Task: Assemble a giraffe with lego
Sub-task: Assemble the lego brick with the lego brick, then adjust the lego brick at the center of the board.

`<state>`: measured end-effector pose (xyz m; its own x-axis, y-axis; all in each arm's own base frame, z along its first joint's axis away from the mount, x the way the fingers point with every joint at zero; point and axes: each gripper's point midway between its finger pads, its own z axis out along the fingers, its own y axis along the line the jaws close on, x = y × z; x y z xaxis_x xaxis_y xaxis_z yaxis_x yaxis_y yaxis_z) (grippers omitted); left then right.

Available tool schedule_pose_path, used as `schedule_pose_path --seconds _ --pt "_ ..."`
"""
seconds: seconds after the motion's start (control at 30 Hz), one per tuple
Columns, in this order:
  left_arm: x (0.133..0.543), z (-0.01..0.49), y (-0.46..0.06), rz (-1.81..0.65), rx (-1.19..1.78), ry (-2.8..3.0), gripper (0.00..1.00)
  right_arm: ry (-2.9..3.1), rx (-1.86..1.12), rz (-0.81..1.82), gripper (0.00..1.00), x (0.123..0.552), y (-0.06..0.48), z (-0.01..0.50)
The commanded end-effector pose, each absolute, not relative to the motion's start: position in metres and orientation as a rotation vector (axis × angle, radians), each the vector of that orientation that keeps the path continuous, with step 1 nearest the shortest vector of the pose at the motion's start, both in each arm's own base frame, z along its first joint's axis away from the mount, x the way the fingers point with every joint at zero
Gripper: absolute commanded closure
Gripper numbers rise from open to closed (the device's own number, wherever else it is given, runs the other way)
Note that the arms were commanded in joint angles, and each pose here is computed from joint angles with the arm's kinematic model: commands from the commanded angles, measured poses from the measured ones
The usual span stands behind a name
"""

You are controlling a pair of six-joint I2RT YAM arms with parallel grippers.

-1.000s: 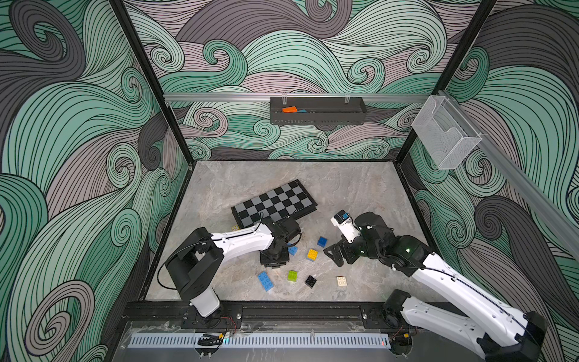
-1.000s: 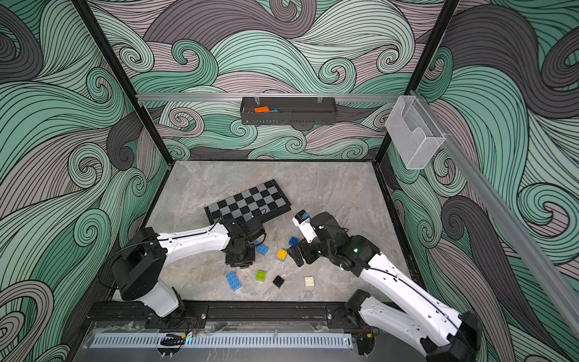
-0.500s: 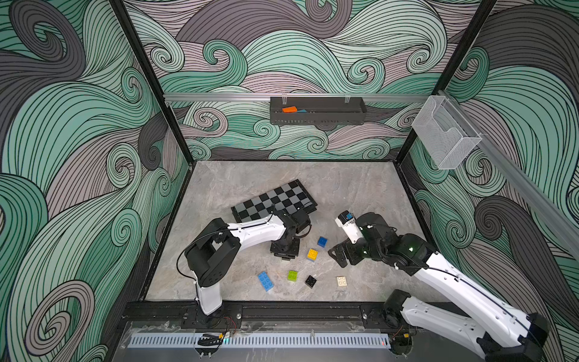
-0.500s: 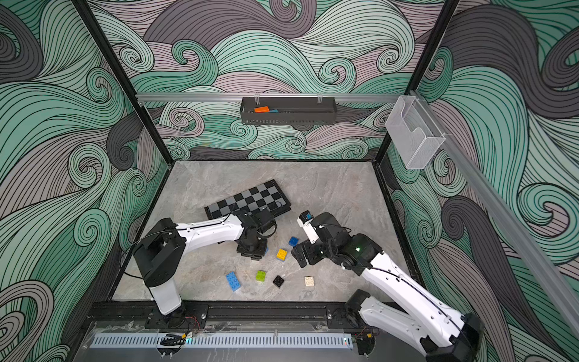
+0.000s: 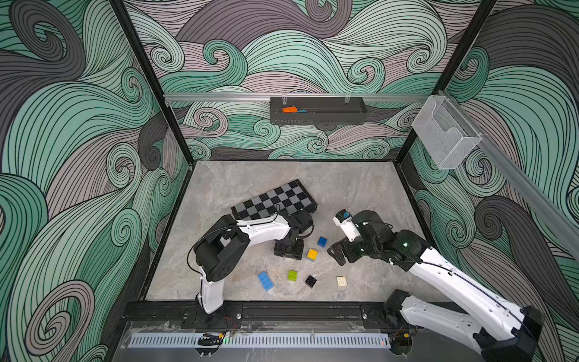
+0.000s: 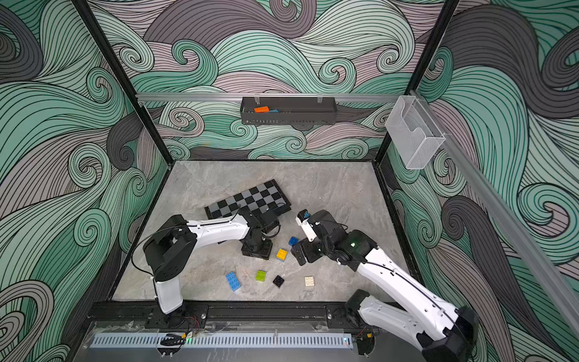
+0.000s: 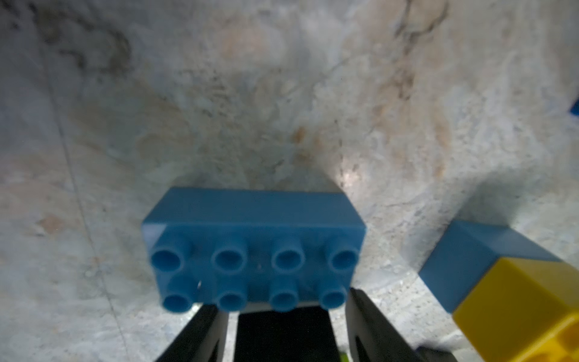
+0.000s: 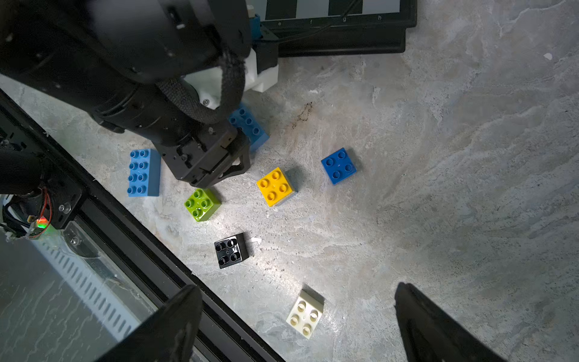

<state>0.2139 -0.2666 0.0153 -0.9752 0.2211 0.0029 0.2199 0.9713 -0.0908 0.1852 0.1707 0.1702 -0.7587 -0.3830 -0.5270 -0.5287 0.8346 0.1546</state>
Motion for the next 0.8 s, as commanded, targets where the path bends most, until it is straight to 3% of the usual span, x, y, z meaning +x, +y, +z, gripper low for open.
schedule_pose_path --seconds 0.0,0.3,0.47,0.77 --pt "0.208 0.012 -0.247 0.088 -0.336 -3.071 0.31 2.479 -0.663 0.405 0.01 0.192 0.17 0.185" --pt "0.22 0.081 -0.248 0.243 -0.279 -3.191 0.27 2.458 -0.676 0.431 0.01 0.19 0.172 0.189" --pt "0.219 0.125 -0.223 0.345 -0.124 -3.291 0.24 2.441 -0.759 0.405 0.01 0.195 0.177 0.191" --pt "0.194 0.13 -0.161 0.421 0.184 -3.3 0.24 2.436 -1.123 0.315 0.01 0.238 0.224 0.165"
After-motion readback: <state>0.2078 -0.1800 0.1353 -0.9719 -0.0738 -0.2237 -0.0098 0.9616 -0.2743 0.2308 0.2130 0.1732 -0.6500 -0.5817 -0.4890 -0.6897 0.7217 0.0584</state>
